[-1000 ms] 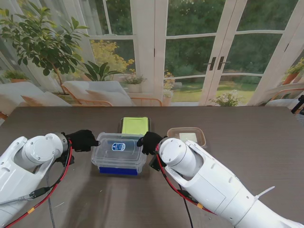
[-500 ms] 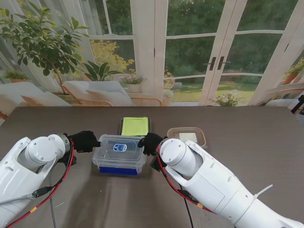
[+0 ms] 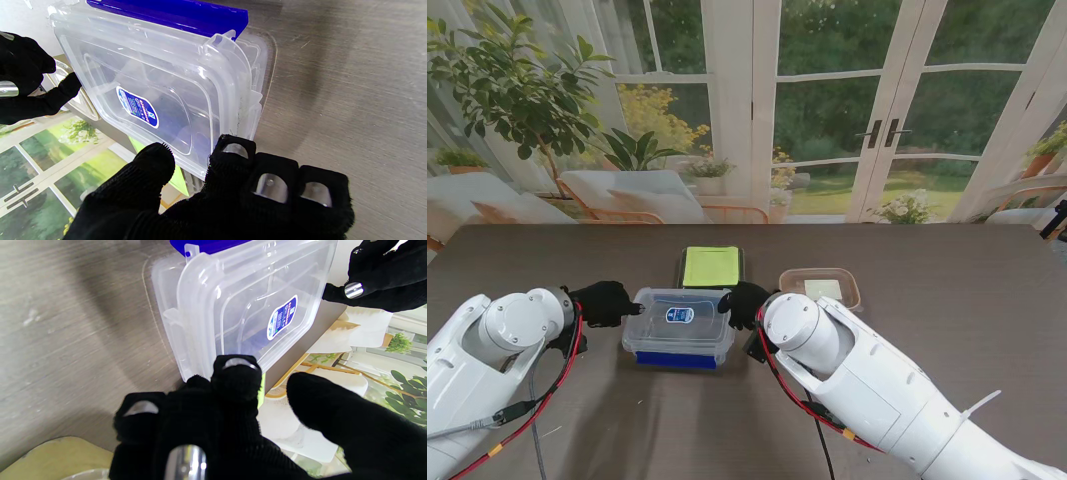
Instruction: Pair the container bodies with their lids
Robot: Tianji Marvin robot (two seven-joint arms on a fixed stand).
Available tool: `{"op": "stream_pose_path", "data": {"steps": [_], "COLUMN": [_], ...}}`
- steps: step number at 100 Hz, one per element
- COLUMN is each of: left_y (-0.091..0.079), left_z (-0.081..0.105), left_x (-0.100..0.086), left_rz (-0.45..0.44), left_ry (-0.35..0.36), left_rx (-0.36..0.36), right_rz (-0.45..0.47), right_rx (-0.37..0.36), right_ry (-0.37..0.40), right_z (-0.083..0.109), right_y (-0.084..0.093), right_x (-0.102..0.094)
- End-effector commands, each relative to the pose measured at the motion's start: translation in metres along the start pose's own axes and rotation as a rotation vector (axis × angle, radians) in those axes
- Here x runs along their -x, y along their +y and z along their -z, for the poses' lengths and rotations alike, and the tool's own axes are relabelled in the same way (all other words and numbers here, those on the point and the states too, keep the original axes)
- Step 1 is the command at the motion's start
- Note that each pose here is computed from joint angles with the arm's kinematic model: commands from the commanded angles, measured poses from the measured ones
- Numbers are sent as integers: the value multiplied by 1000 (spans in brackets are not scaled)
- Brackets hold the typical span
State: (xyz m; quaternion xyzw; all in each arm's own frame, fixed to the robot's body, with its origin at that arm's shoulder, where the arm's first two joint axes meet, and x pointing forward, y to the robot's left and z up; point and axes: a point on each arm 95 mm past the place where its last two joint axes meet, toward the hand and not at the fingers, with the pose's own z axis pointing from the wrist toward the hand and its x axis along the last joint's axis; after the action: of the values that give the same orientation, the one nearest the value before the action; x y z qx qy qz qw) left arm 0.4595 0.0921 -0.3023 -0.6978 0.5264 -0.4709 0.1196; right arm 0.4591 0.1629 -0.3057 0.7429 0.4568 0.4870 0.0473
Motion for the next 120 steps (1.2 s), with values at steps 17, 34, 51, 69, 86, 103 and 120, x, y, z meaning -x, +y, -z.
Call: {"op": "stream_pose_path", "data": {"steps": [17, 34, 51, 69, 86, 103, 120], "left_y": [8, 8, 7, 6, 7, 8, 8], "left_z": [-1, -2, 0, 3, 4, 5, 6], "left_x": [-11, -11, -10, -9, -9, -10, -8], "left_rz": [0, -4, -15, -19, -23, -30, -40], "left_ry": [28, 29, 27, 17, 10, 2, -11], "left_rx": [11, 2, -13, -19, -7, 3, 8], "right_rz": [3, 9, 15, 22, 25, 29, 37], "right_rx": [-37, -34, -25, -15, -12, -12, -8], "right_ry": [30, 23, 15, 11, 13, 19, 21], "right_z": [1, 0, 0, -1, -1, -1, -1], "right_y": [-11, -10, -8, -6, -6, -7, -7], "right_x": [-9, -6, -4, -4, -4, -4, -4]}}
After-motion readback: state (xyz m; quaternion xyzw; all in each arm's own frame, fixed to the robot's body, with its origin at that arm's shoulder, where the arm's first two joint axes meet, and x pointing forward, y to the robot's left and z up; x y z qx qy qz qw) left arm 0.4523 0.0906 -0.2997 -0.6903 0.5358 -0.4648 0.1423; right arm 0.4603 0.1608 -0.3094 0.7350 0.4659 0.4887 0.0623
